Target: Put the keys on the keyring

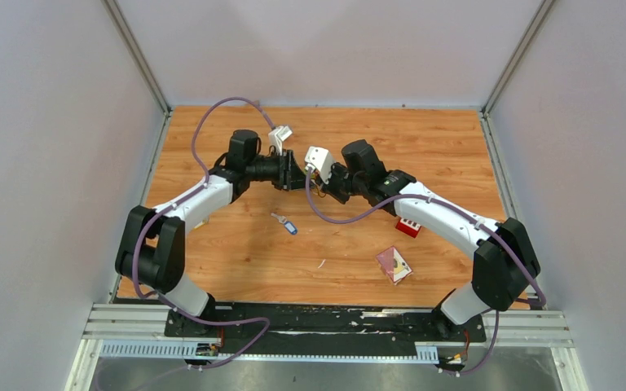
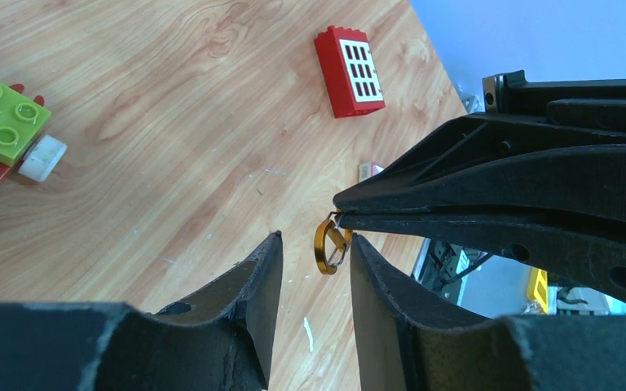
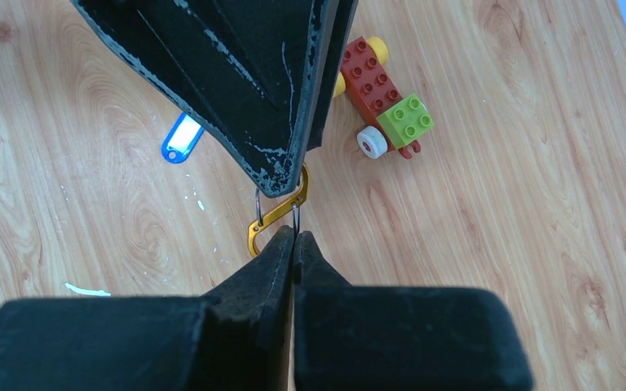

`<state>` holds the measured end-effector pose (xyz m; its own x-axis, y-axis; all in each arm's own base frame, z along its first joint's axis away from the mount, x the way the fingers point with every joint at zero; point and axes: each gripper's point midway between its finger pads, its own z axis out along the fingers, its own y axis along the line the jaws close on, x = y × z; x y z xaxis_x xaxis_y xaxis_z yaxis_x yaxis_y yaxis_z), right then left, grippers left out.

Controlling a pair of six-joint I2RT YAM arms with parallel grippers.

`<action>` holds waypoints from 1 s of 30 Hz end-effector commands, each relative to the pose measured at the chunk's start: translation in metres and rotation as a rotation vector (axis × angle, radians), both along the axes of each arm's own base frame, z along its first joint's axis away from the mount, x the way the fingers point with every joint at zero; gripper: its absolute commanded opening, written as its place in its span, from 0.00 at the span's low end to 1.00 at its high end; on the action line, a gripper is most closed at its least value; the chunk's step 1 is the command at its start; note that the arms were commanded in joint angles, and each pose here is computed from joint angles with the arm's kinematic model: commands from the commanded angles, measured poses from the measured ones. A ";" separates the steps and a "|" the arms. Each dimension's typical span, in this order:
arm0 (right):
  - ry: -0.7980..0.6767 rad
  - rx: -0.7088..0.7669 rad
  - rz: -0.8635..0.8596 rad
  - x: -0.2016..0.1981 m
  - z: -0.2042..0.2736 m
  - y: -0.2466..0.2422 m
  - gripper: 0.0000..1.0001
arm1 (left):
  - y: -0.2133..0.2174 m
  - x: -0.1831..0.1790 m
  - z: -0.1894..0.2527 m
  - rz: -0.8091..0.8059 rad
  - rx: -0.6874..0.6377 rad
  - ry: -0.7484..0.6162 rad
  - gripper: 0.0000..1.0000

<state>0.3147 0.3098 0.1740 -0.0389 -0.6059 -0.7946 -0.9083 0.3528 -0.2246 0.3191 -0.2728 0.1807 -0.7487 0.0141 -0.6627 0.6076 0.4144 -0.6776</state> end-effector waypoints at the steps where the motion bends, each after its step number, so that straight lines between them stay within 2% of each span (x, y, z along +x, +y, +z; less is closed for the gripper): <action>1: -0.049 0.057 -0.004 0.001 0.022 0.004 0.00 | -0.008 0.005 0.009 -0.015 -0.024 -0.027 0.42; 13: -0.040 0.044 -0.004 0.002 0.015 0.004 0.00 | -0.012 0.003 0.011 -0.030 -0.036 -0.019 0.24; 15: -0.040 0.042 -0.007 0.003 0.015 0.004 0.00 | -0.014 0.003 0.012 -0.036 -0.044 -0.018 0.19; 19: -0.039 0.040 -0.010 0.003 0.015 0.004 0.00 | -0.015 0.002 0.013 -0.044 -0.051 -0.020 0.00; 21: -0.036 0.040 -0.010 0.003 0.016 0.004 0.00 | -0.015 0.002 0.013 -0.051 -0.050 -0.027 0.00; 23: -0.026 0.043 -0.005 0.000 0.017 0.004 0.05 | -0.014 0.001 0.015 -0.063 -0.051 -0.048 0.00; 25: -0.018 0.045 0.003 -0.002 0.020 0.004 0.15 | -0.014 -0.002 0.019 -0.090 -0.045 -0.081 0.00; 30: -0.001 0.111 0.078 -0.022 0.045 -0.004 0.39 | -0.001 -0.018 0.030 -0.199 0.052 -0.273 0.00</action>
